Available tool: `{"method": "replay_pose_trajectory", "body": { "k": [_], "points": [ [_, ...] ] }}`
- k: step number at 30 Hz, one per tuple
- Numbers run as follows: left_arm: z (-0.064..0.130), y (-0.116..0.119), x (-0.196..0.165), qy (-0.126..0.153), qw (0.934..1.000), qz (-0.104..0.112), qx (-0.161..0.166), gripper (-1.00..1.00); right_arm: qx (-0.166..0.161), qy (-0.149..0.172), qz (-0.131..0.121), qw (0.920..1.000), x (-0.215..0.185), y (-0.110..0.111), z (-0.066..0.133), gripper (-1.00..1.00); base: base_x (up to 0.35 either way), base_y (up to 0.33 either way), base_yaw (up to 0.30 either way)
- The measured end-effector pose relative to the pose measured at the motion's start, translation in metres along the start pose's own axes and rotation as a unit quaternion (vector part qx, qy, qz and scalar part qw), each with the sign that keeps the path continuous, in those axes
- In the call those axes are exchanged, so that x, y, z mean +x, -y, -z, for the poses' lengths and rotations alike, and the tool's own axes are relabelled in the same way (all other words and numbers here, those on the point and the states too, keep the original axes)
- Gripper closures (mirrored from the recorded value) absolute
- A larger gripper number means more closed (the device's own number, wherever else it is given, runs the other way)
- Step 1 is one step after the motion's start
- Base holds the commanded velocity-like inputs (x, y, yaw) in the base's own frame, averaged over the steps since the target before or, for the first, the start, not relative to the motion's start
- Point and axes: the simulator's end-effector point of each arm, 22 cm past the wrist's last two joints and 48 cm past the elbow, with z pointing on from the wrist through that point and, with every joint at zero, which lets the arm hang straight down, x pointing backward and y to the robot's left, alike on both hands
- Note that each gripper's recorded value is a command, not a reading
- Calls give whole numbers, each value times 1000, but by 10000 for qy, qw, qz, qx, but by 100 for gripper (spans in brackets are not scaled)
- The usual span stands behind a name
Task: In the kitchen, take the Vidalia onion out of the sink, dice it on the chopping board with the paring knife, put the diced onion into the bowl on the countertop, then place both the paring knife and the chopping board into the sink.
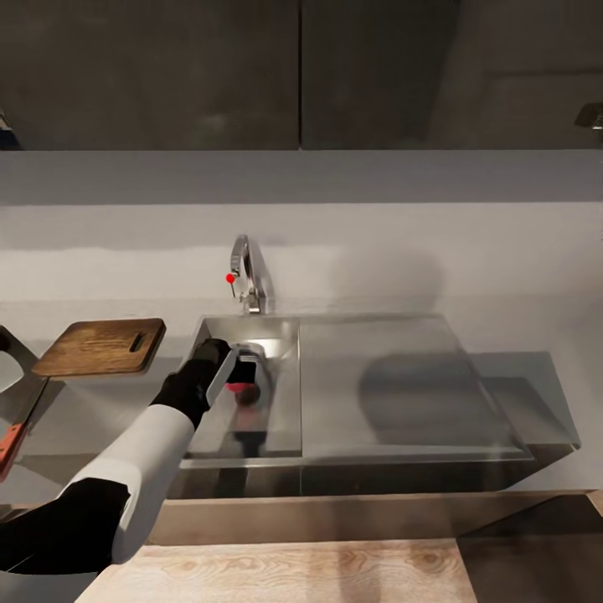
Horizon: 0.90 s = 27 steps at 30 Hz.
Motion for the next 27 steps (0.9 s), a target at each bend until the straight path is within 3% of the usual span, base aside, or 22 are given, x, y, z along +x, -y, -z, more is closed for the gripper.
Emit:
{"method": "replay_pose_trajectory", "body": {
  "k": [9, 21, 27],
  "points": [
    [36, 2, -33, 272, 9996, -44, 35, 100, -3, 54, -18, 10000, -3, -1, -2, -100, 0, 0, 0],
    [85, -2, -83, 1005, 9949, -17, 38, 100, -1, 61, -25, 10000, -2, 0, -1, -100, 0, 1, 0],
    [103, -3, -98, 1263, 9920, -14, 35, 100, -1, 87, -32, 10000, -3, 0, -2, -100, 0, 197, 0]
  ]
}}
